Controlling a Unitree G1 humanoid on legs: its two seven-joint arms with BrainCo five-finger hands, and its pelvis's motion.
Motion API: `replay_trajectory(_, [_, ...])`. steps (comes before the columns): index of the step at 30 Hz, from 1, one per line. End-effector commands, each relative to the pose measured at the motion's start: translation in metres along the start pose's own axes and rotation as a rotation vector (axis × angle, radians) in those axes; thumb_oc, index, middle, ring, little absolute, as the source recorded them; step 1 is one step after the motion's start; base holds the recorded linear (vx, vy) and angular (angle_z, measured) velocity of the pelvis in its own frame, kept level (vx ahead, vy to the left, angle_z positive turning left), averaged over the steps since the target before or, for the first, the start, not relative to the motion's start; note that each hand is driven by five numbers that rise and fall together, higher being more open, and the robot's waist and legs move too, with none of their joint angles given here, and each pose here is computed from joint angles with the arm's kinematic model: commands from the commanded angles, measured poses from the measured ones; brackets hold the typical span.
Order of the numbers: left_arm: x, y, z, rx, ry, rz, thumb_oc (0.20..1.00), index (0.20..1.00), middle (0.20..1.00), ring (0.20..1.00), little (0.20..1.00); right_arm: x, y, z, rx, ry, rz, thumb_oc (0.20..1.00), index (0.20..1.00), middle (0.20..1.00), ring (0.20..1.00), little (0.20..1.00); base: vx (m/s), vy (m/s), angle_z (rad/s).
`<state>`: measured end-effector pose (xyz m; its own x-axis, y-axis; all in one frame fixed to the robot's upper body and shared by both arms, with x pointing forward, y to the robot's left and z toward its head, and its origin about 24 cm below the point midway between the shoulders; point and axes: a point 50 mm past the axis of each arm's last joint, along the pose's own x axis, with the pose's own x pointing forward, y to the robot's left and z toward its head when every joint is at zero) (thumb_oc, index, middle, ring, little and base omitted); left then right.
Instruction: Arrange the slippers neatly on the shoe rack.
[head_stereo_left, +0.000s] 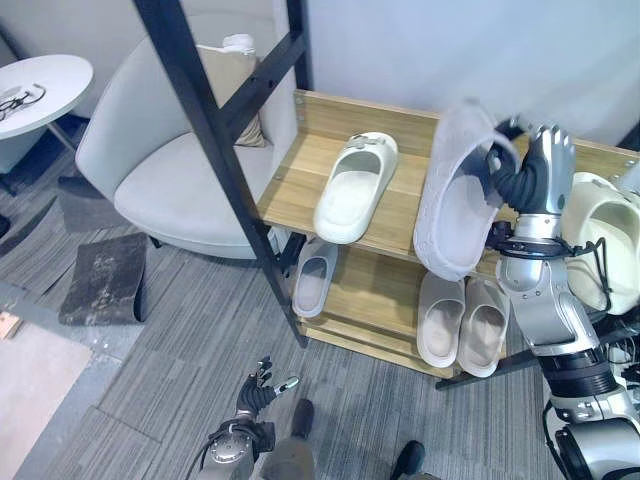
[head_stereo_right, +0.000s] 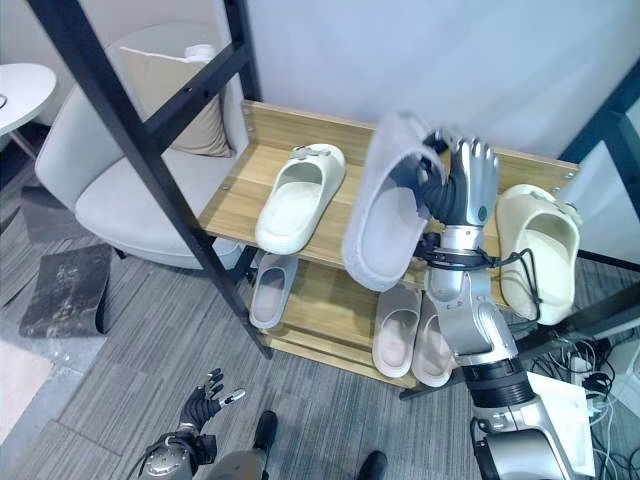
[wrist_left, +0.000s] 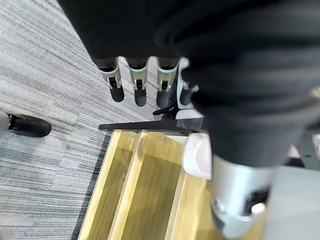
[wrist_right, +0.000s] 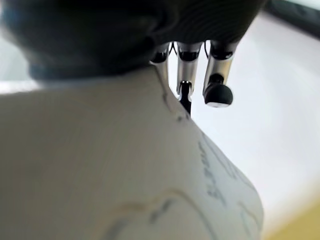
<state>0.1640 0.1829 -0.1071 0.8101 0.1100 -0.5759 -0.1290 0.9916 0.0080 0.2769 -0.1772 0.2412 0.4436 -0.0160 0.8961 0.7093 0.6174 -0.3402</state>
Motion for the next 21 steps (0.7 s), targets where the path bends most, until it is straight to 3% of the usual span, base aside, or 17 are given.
replay_trajectory(1, [0.004,0.006,0.007,0.047,-0.031,0.016,1.000,1.000,1.000,1.000,1.000,0.014,-0.024,0.038,0.273,-0.151,-0.167,0.200,0.200,0.200,0.200,0.200,-0.03,-0.026,-0.12])
replay_trajectory(2, [0.004,0.006,0.007,0.047,-0.030,0.017,1.000,1.000,1.000,1.000,1.000,0.013,-0.024,0.038,0.276,-0.150,-0.165,0.200,0.200,0.200,0.200,0.200,-0.03,-0.042,-0.17])
replay_trajectory(3, [0.002,0.005,0.002,0.037,-0.009,0.025,1.000,1.000,1.000,1.000,1.000,0.008,-0.024,0.053,0.546,-0.140,-0.155,0.200,0.200,0.200,0.200,0.200,-0.02,-0.018,-0.17])
replay_trajectory(4, [0.002,0.005,0.002,0.038,-0.009,0.025,1.000,1.000,1.000,1.000,1.000,0.008,-0.024,0.053,0.547,-0.139,-0.155,0.200,0.200,0.200,0.200,0.200,-0.03,-0.033,-0.14])
replay_trajectory(6, [0.002,0.005,-0.001,0.018,0.006,0.035,1.000,1.000,1.000,1.000,1.000,0.001,-0.020,0.072,0.903,-0.126,-0.103,0.200,0.200,0.200,0.200,0.200,-0.03,-0.022,-0.07])
replay_trajectory(7, [0.001,0.005,-0.001,0.017,0.007,0.036,1.000,1.000,1.000,1.000,1.000,0.001,-0.020,0.072,0.906,-0.125,-0.101,0.200,0.200,0.200,0.200,0.200,-0.03,-0.021,-0.02])
replay_trajectory(13, [0.000,0.011,-0.005,-0.034,0.032,0.095,1.000,1.000,1.000,1.000,1.000,-0.015,0.010,0.132,1.552,-0.133,0.242,0.200,0.200,0.200,0.200,0.200,-0.01,-0.012,0.01])
replay_trajectory(15, [0.000,0.011,-0.007,-0.038,0.039,0.098,1.000,1.000,1.000,1.000,1.000,-0.016,0.014,0.138,1.575,-0.145,0.289,0.200,0.200,0.200,0.200,0.200,-0.02,-0.021,0.07])
replay_trajectory(16, [0.001,0.014,-0.010,-0.043,0.054,0.127,1.000,1.000,1.000,1.000,1.000,-0.025,0.027,0.156,1.703,-0.128,0.411,0.200,0.200,0.200,0.200,0.200,-0.02,-0.027,0.09])
replay_trajectory(19, [0.002,0.016,-0.009,-0.048,0.046,0.141,1.000,1.000,1.000,1.000,1.000,-0.034,0.038,0.163,1.744,-0.093,0.503,0.200,0.200,0.200,0.200,0.200,-0.01,-0.017,0.14])
replay_trajectory(21, [0.003,0.019,-0.009,-0.044,0.045,0.154,1.000,1.000,1.000,1.000,1.000,-0.054,0.058,0.167,1.704,-0.035,0.655,0.200,0.200,0.200,0.200,0.200,0.00,-0.022,0.23])
